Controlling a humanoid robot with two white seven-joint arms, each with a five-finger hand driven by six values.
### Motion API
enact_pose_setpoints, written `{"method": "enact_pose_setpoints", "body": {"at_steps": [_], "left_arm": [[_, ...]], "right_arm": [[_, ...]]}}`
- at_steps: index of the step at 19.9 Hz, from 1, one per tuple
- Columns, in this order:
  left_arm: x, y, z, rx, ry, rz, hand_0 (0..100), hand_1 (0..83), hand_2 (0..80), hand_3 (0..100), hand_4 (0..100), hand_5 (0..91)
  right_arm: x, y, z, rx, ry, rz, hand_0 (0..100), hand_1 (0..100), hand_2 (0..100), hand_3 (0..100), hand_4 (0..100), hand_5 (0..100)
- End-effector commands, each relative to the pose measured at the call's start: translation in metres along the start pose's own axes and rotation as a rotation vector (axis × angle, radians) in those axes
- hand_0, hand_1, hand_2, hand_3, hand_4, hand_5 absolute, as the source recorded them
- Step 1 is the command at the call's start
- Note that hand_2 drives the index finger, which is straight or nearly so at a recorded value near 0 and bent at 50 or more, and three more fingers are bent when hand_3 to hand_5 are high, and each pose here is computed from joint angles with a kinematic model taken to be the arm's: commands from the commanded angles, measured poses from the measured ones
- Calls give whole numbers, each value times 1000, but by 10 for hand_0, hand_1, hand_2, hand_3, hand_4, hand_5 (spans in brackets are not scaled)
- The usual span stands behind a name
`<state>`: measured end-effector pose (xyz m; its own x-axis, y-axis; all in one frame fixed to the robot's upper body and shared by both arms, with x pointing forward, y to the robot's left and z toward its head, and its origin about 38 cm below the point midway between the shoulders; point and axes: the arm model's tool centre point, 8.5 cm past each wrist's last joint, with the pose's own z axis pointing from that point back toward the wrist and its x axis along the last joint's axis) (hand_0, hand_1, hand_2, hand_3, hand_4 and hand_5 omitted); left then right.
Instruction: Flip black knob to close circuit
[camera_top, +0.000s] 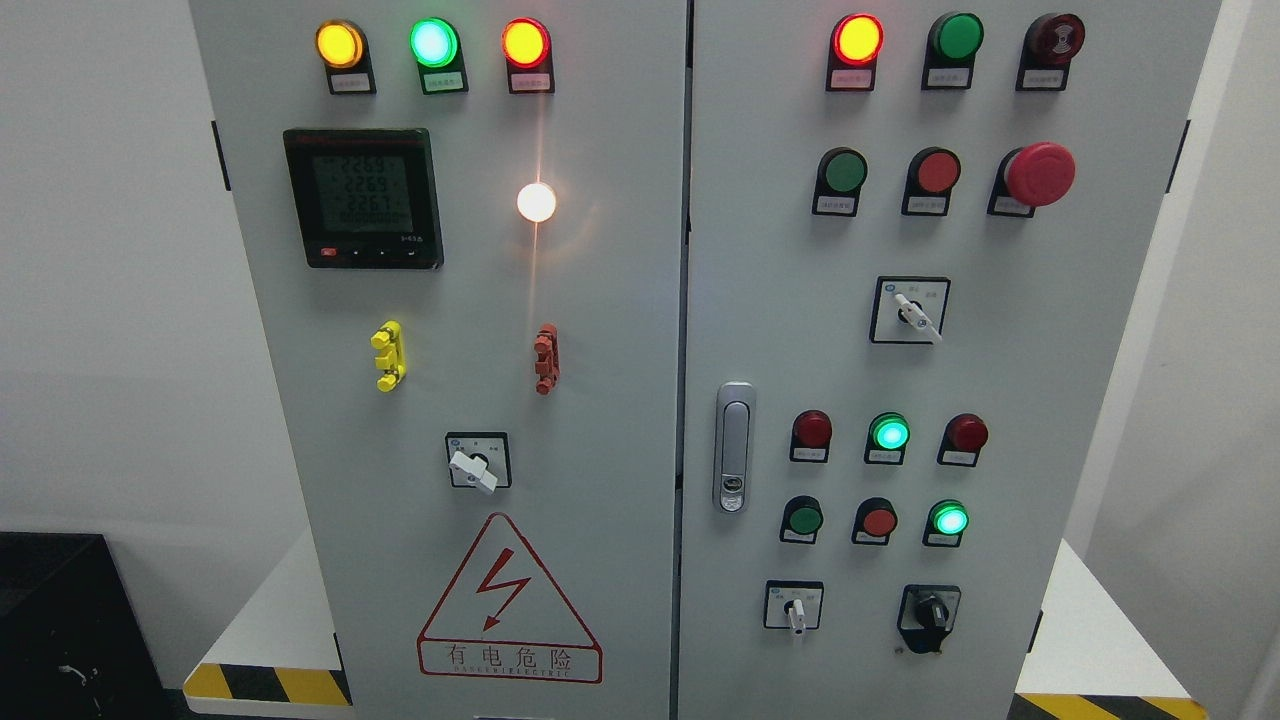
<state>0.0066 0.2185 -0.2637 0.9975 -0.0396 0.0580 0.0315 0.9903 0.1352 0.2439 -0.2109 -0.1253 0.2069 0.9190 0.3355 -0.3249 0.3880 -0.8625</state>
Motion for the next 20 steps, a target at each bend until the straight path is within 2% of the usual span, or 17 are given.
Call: {"method": "enact_pose_setpoints", "body": {"at_steps": [1, 10, 20], "left_arm": [[-5, -2, 0, -3, -5, 3, 120, 556, 0, 0, 0, 0], [-4, -2, 0, -3, -6, 4, 120, 556, 0, 0, 0, 0], [-4, -2, 0, -3, -6, 4, 120, 556, 0, 0, 0, 0]], "right_arm": [[33, -86, -23, -224, -79, 33, 0, 19, 881, 1000, 896, 960], [60, -158, -30, -379, -124, 49, 0, 0, 904, 1000, 914, 970], [56, -207, -34, -433, -37, 44, 0, 0, 921, 1000, 928, 980]]}}
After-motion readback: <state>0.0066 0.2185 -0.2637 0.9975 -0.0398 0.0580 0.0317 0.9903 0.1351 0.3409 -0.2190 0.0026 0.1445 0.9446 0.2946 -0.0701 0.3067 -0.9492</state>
